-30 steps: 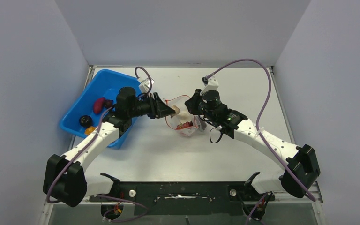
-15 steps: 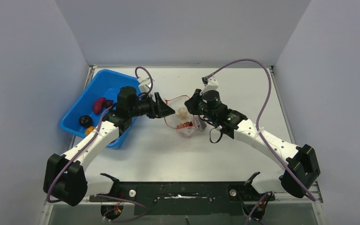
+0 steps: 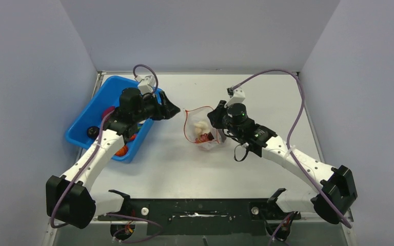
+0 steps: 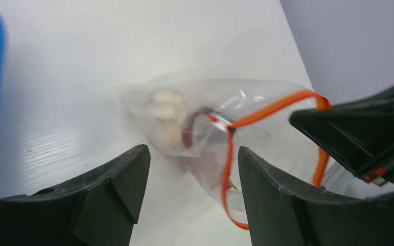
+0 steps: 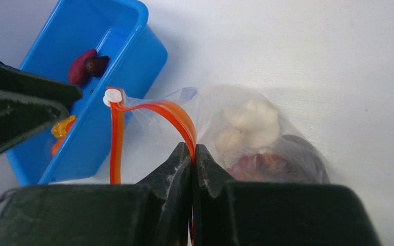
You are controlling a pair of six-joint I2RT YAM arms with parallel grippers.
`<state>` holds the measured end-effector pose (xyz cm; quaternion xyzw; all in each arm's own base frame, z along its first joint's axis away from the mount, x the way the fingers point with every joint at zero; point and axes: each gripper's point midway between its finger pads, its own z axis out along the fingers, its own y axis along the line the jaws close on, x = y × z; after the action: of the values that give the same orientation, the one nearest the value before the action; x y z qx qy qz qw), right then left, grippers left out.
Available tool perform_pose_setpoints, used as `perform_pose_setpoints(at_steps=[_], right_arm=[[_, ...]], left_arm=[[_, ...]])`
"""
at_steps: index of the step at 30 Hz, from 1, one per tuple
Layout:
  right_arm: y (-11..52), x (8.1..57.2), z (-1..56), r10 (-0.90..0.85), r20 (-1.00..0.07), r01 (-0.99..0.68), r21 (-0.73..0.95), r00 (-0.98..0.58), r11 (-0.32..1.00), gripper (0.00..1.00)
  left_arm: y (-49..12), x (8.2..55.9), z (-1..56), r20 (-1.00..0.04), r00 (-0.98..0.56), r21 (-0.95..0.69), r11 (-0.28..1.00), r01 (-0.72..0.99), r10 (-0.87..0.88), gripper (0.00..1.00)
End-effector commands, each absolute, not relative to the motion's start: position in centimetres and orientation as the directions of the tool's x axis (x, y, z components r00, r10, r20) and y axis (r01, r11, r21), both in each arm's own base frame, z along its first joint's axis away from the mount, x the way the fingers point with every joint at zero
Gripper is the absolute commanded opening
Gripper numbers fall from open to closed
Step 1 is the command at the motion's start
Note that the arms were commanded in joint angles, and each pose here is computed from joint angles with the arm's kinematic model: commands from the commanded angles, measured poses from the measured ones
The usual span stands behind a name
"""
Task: Place the food in the zip-top bag and seal the zipper
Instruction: Place the fake vegetable in the zipper food storage bag, then pick up the fake fruit from the bin.
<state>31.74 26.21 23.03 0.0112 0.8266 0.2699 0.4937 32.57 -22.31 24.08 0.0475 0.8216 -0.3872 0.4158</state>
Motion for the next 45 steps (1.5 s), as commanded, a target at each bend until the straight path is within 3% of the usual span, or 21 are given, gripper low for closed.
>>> perform_pose_setpoints(at_steps=[1, 10, 17, 29, 36, 45], right_arm=[[25.1, 32.1, 25.3, 0.335, -0.836, -0.256, 0.471, -0.435, 0.844, 0.00], [24.2, 31.7, 26.3, 0.302, -0.860, -0.290, 0.437, -0.410, 0.851, 0.00], [23.6, 31.5, 26.1, 0.312, -0.858, -0.287, 0.445, -0.408, 0.848, 0.00], [23.8, 31.7, 25.8, 0.330, -0.847, -0.293, 0.469, -0.417, 0.833, 0.00], [23.5, 31.7, 26.2, 0.338, -0.847, -0.285, 0.471, -0.409, 0.835, 0.00], [24.1, 31.8, 25.9, 0.340, -0.840, -0.295, 0.482, -0.423, 0.825, 0.00]], left_arm=[[-16.3, 36.2, 26.7, -0.799, -0.502, -0.509, 0.816, 0.274, -0.330, 0.63], [-1.9, 39.6, 22.3, -0.808, -0.422, -0.388, 0.911, -0.142, -0.410, 0.65], [3.2, 41.3, 19.6, -0.783, -0.462, -0.322, 0.907, -0.270, -0.416, 0.71], [6.9, 45.4, 16.1, -0.745, -0.512, -0.264, 0.894, -0.362, -0.427, 0.70], [8.3, 46.2, 13.6, -0.727, -0.531, -0.243, 0.886, -0.395, -0.436, 0.62], [8.6, 46.6, 10.0, -0.680, -0.585, -0.233, 0.887, -0.398, -0.441, 0.60]])
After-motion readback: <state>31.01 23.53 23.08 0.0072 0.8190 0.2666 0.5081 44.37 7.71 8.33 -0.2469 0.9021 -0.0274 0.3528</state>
